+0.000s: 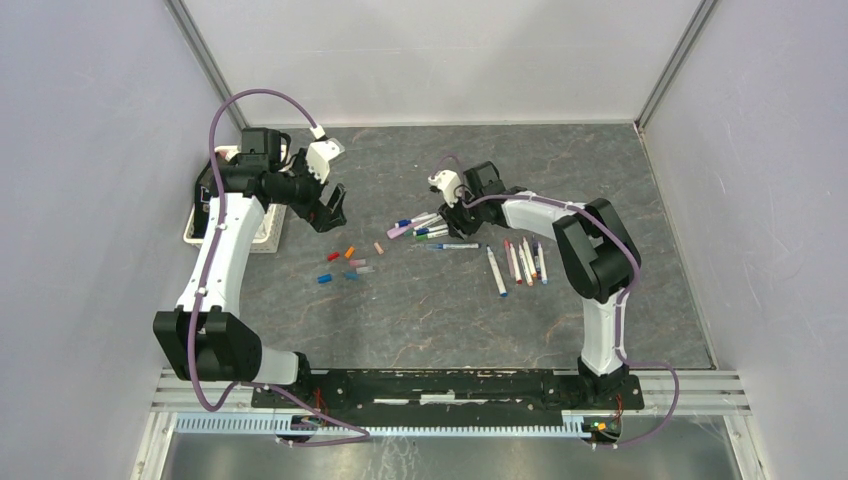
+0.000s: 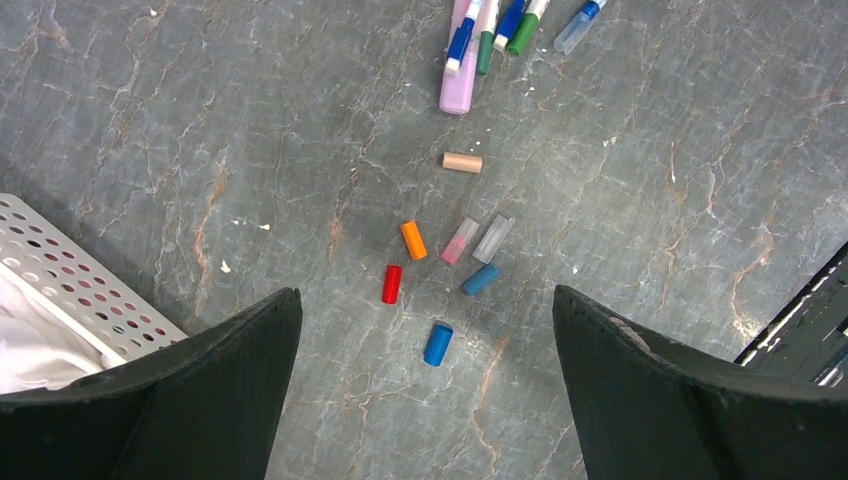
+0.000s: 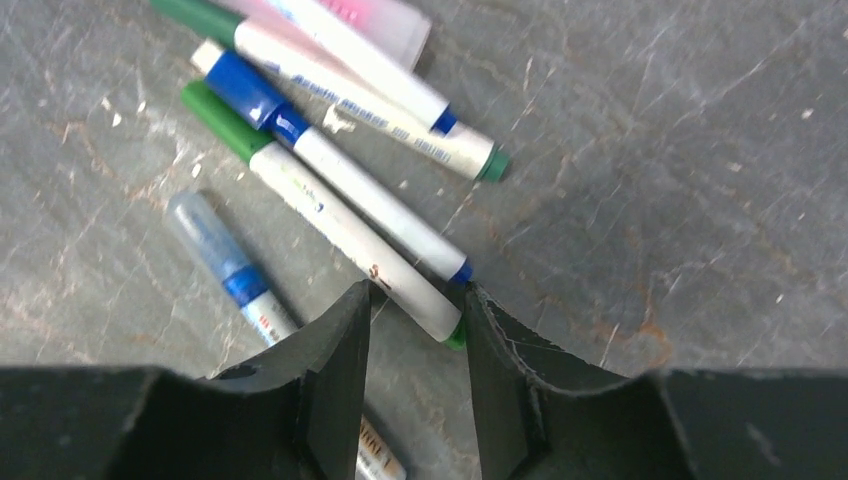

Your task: Open the pen caps

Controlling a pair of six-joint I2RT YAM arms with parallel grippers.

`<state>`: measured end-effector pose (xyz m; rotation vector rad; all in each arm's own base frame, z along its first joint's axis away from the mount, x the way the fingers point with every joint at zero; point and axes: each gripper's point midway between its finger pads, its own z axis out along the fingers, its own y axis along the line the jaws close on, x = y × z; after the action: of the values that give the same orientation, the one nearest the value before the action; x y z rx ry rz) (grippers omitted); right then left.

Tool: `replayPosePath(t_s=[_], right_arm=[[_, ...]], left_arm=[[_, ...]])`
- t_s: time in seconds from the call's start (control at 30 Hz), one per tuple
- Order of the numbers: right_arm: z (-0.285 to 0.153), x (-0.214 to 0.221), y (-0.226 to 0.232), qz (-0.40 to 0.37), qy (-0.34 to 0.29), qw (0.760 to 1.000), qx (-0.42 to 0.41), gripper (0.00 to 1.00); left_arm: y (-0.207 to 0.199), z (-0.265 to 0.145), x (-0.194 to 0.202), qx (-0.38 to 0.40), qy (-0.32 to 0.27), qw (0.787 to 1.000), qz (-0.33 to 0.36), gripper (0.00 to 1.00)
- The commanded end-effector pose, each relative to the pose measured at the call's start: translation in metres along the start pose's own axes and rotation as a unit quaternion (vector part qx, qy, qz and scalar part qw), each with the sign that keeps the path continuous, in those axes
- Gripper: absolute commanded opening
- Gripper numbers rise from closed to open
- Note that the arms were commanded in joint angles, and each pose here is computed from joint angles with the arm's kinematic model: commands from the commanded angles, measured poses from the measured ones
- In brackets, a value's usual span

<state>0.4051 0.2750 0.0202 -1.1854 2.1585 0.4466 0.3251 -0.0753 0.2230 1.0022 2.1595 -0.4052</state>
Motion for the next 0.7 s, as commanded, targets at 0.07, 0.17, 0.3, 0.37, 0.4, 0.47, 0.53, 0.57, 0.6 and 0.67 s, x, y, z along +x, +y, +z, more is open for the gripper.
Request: replayPosePath(t_s=[0.07,0.17,0.3,0.37,0.4,0.47,0.53,0.57,0.6,0.67], right_arm=[[-0.022,0.014,0.016,-0.003,0.008,1.0,0.001,0.41],[-0.023,0.018,0.024,-0.009,0.008,1.0,-0.002,0.37],[-0.019,0.016,0.032,-0.022,0.012,1.0,-0.006,0.33],[-0.018,0.012,0.037,-0.031,0.012,0.999,-0.008,0.32],[-0.016,0.01,0.039,-0.035,0.011,0.999,-0.009,0.32],[-0.012,0.008,0.042,-0.04,0.01,0.999,-0.013,0.32],[-0.007,0.006,0.045,-0.043,0.014,0.999,-0.018,0.34],[-0.003,0.006,0.047,-0.044,0.016,0.999,-0.022,0.35],[-0.001,0.006,0.048,-0.044,0.017,0.999,-0.025,0.36],[0.004,0.008,0.052,-0.046,0.021,0.998,-0.03,0.37]], left_arm=[[-0.001,0.0,-0.006,0.012,-0.012,1.0,0.026,1.0],[-0.002,0.0,-0.005,0.013,-0.012,1.0,0.025,1.0],[-0.003,0.0,-0.005,0.014,-0.011,1.0,0.025,1.0],[-0.003,0.0,-0.005,0.014,-0.011,1.0,0.026,1.0],[-0.003,-0.001,-0.005,0.013,-0.011,1.0,0.026,1.0],[-0.003,-0.001,-0.004,0.013,-0.01,0.999,0.027,1.0],[-0.004,-0.001,-0.004,0.014,-0.011,0.999,0.028,1.0],[-0.003,-0.001,-0.005,0.013,-0.011,0.999,0.028,1.0],[-0.004,-0.001,-0.004,0.014,-0.01,0.999,0.028,1.0],[-0.005,-0.002,-0.004,0.016,-0.01,0.999,0.03,1.0]])
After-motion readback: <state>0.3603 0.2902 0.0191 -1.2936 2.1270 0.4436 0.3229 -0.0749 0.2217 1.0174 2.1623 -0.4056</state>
